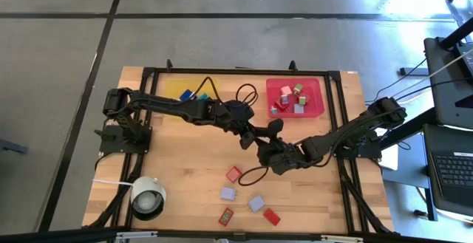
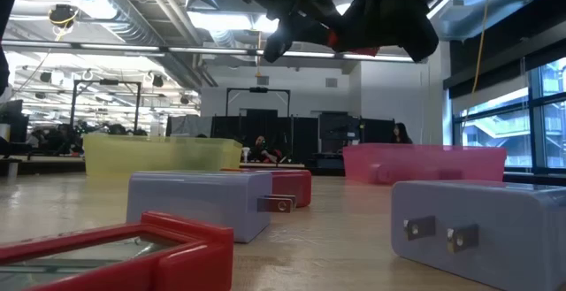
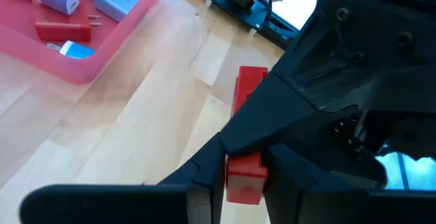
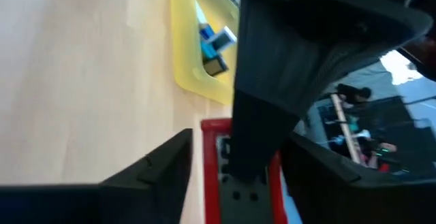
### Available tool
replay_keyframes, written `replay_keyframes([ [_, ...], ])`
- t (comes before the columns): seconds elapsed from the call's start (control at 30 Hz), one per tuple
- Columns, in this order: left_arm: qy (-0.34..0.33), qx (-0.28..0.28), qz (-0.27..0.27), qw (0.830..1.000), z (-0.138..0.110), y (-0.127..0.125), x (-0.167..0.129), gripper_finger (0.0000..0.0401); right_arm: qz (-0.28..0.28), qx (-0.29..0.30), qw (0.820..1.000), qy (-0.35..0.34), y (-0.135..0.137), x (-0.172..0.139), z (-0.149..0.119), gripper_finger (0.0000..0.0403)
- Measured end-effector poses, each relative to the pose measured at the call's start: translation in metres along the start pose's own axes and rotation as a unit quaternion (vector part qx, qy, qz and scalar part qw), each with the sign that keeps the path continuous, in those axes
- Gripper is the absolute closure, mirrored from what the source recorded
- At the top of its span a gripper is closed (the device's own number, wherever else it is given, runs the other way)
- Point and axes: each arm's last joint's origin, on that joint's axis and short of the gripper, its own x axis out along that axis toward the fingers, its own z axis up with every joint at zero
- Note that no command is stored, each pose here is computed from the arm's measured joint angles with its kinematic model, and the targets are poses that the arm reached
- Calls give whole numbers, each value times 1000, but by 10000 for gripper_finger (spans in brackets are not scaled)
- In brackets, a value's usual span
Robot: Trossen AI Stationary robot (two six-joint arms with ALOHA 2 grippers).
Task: Pick & Place Office items
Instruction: Put the left red digital clock into the yellow bin
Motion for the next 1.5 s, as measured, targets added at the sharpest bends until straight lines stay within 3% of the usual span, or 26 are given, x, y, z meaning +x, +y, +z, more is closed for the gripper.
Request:
replay_keyframes([
  [0.3, 21, 19, 36, 999, 3, 17, -1, 332, 29, 65, 997, -19, -6, -6, 2, 118],
  [0.43, 44, 20, 80, 996, 6, 39, -4, 332, 105, 112, 988, -35, -24, -20, -1, 112],
  [0.6, 73, 19, 166, 983, 12, 77, -12, 332, 177, 181, 967, -2, -48, -39, -18, 111],
  [0.7, 100, 22, 201, 974, 16, 102, -19, 332, 175, 214, 960, 35, -56, -46, -29, 111],
  [0.93, 145, -40, 249, 957, 24, 157, -42, 332, 144, 242, 955, 95, -52, -46, -47, 111],
  [1.2, 140, -38, 246, 958, 36, 177, -74, 331, 132, 241, 950, 149, -23, -36, -84, 111],
  [1.33, 172, -55, 326, 928, 31, 184, -98, 331, 130, 272, 943, 141, -14, -32, -90, 111],
  [1.5, 204, -100, 399, 888, 20, 194, -111, 331, 107, 276, 950, 103, -12, -29, -87, 111],
])
